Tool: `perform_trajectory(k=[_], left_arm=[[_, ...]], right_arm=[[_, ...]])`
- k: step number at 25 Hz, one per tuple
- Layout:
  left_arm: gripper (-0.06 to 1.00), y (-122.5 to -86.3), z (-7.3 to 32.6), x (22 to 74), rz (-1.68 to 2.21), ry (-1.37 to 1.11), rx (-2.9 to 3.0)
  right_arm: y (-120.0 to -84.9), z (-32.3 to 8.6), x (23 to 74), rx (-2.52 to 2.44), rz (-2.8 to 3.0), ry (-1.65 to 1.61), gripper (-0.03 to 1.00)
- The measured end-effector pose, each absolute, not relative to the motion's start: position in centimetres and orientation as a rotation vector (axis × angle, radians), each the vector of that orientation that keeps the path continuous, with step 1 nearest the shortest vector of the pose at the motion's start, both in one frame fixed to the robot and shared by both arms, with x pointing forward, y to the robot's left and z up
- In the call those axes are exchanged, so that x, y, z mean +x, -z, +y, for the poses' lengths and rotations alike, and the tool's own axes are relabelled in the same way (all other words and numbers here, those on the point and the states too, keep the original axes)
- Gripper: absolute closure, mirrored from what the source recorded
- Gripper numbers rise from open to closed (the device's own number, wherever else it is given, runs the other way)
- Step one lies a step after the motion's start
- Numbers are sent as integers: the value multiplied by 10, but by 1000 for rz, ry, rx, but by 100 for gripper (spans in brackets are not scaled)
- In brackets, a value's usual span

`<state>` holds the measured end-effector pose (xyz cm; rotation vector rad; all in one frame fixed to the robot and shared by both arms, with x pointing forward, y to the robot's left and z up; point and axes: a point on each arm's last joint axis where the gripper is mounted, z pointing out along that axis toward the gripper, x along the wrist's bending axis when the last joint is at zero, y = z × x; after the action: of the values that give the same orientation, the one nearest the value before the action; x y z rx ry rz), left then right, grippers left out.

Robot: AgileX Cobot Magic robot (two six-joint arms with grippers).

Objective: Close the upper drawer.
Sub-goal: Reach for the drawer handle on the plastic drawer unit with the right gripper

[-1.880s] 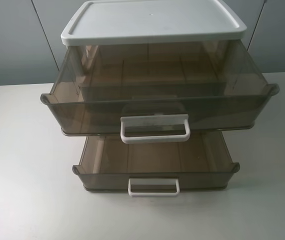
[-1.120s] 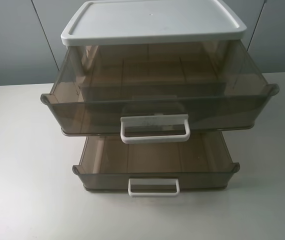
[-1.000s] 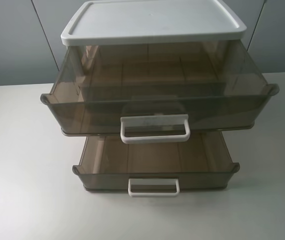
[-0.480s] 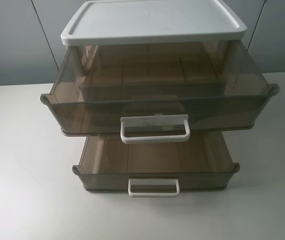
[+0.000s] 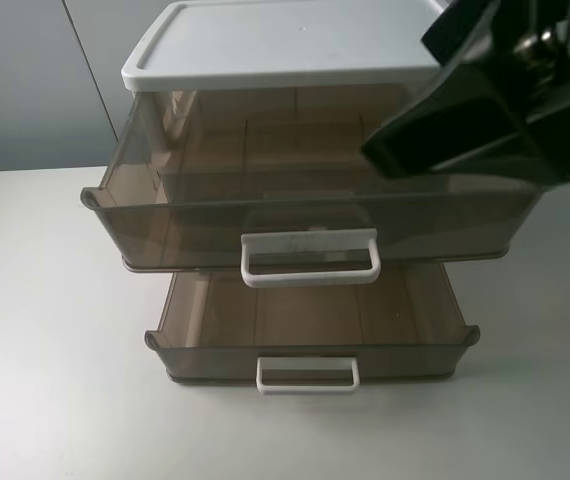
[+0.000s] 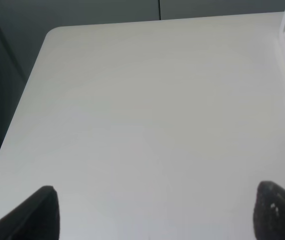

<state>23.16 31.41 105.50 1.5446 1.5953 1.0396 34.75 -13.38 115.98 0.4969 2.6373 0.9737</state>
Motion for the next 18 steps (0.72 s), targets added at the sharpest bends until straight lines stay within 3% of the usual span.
perform_trajectory(k=[7,18], left_arm=[[20,-1055,314,232,1595,-1040,1545],[20,-1055,314,232,1595,-1040,1545]], right_arm=[[-1136,-94,326,289,2904,-917,34],[-1073,-51,346,218,3096,-533,34]])
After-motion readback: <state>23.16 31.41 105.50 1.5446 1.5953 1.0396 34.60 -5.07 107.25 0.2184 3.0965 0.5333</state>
